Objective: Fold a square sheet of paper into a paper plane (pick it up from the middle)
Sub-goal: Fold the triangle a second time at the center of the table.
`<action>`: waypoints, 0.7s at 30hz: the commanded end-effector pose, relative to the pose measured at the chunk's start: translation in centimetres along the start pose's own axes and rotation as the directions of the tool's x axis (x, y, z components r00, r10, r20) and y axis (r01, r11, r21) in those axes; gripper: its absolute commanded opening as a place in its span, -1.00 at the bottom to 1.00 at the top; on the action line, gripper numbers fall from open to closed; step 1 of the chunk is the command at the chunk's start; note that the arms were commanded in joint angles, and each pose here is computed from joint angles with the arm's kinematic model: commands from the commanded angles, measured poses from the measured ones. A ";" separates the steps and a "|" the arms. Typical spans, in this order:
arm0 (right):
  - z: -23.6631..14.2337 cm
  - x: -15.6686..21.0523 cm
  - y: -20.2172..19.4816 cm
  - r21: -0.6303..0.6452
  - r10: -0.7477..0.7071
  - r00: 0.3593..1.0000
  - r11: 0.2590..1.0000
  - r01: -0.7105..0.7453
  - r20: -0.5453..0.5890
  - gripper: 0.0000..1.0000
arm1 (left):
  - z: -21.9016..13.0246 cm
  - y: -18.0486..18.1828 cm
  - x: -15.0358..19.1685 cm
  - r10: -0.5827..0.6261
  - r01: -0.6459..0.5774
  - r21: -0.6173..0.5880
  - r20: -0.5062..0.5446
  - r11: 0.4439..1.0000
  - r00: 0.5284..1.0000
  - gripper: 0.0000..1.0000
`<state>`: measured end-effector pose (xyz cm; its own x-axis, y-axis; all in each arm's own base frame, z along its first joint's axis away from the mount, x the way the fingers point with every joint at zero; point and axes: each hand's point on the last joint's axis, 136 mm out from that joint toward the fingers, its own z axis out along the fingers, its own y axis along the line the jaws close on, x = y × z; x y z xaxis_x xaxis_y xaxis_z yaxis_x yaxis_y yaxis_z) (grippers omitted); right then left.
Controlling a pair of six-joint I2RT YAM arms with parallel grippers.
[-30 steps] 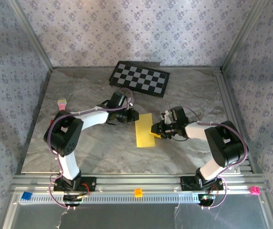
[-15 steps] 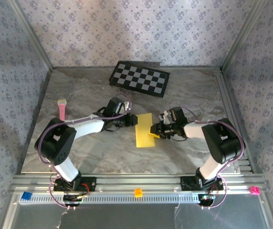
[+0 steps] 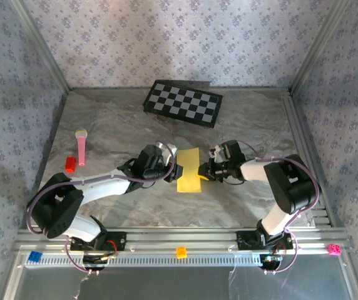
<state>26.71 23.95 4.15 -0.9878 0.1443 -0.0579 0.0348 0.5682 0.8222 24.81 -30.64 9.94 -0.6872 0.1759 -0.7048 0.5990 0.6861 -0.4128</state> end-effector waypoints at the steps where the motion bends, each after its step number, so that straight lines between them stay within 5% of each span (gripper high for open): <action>1: -0.5 -1.6 1.5 -0.021 -0.002 0.998 1.000 0.003 0.059 -0.85 | -0.6 -1.9 -1.5 0.243 -0.243 -0.015 0.089 0.970 0.966 -0.23; 7: -0.7 -2.0 1.9 -0.022 0.011 0.997 1.000 -0.010 0.070 -0.88 | 0.5 -4.3 0.5 0.493 -0.492 -0.053 0.015 0.869 0.870 -0.19; 21: -0.4 -2.0 1.9 -0.025 0.025 0.997 0.999 -0.023 0.073 -0.88 | 4.4 -5.5 4.3 0.617 -0.637 -0.151 -0.162 0.756 0.770 0.02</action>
<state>27.86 24.12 5.18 -0.9782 0.2009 -0.0521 0.0692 0.5525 0.8306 19.61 -36.76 6.65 -0.2528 0.6427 -0.7232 0.8558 0.4972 0.1427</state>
